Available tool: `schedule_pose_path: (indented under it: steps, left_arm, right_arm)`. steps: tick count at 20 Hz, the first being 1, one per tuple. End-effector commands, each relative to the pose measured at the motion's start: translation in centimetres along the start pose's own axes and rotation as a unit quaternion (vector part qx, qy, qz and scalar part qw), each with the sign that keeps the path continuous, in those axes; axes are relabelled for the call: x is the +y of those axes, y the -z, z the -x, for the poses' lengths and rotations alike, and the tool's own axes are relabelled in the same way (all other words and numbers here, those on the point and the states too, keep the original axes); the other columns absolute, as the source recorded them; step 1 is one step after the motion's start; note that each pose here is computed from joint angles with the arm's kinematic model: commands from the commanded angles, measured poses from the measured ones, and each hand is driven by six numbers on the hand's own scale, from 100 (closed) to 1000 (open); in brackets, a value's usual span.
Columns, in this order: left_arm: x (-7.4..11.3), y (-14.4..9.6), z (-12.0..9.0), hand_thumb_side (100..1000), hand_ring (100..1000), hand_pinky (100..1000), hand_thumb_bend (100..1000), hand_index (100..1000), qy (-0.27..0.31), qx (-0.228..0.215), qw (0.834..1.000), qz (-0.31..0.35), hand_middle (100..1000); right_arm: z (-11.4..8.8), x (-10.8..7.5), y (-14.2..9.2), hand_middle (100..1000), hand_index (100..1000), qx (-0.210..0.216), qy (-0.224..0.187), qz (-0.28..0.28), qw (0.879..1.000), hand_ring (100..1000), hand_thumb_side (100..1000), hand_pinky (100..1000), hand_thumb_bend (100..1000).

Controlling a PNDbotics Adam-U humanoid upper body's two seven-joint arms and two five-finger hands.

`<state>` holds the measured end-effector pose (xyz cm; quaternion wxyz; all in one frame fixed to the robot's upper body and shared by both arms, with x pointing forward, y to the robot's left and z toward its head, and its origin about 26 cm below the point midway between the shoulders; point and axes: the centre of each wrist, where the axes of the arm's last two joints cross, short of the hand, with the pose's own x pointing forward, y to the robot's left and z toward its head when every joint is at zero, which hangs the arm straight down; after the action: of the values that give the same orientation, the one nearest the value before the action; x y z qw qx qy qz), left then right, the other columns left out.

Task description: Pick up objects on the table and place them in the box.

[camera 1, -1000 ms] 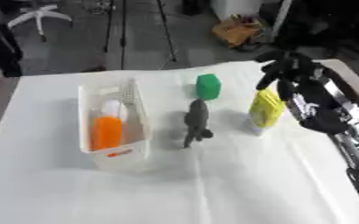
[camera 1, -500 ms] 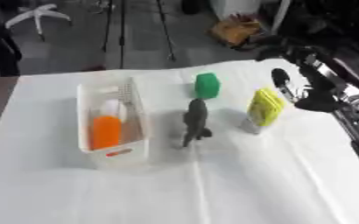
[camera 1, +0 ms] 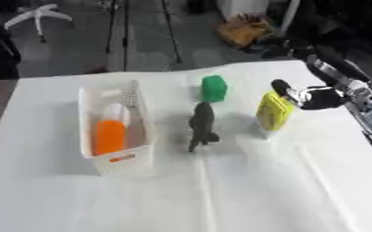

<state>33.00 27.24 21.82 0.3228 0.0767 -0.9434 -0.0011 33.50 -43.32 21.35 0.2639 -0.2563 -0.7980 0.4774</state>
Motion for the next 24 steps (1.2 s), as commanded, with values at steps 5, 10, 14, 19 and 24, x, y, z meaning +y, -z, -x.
schedule_pose_path:
  steps: [5,10,14,19,24]
  left_arm:
    - [0.1,0.4,-0.5,1000,742,450,409,880,0.003,-0.011,1.000,0.010,842]
    - [0.0,0.4,-0.4,1000,740,448,408,880,0.003,-0.009,1.000,0.012,842]
    - [0.0,0.4,-0.4,1000,739,448,408,880,0.002,-0.009,1.000,0.014,842]
    - [-0.1,0.3,-0.4,1000,738,448,408,880,0.001,-0.009,1.000,0.016,842]
    - [-0.1,0.3,-0.4,1000,738,448,408,880,0.001,-0.009,1.000,0.016,842]
  right_arm:
    - [1.8,-1.5,0.0,941,909,0.019,-0.058,-0.040,0.997,846,612,931,261]
    - [3.1,-0.9,-0.5,934,911,0.039,-0.076,-0.054,0.995,840,638,920,240]
    - [3.7,-0.8,-0.6,930,914,0.045,-0.094,-0.060,0.993,846,635,926,254]
    - [4.1,-1.2,-0.8,925,927,0.058,-0.124,-0.061,0.989,876,627,958,331]
    - [4.6,-0.9,-1.6,922,927,0.083,-0.148,-0.063,0.983,873,634,956,321]
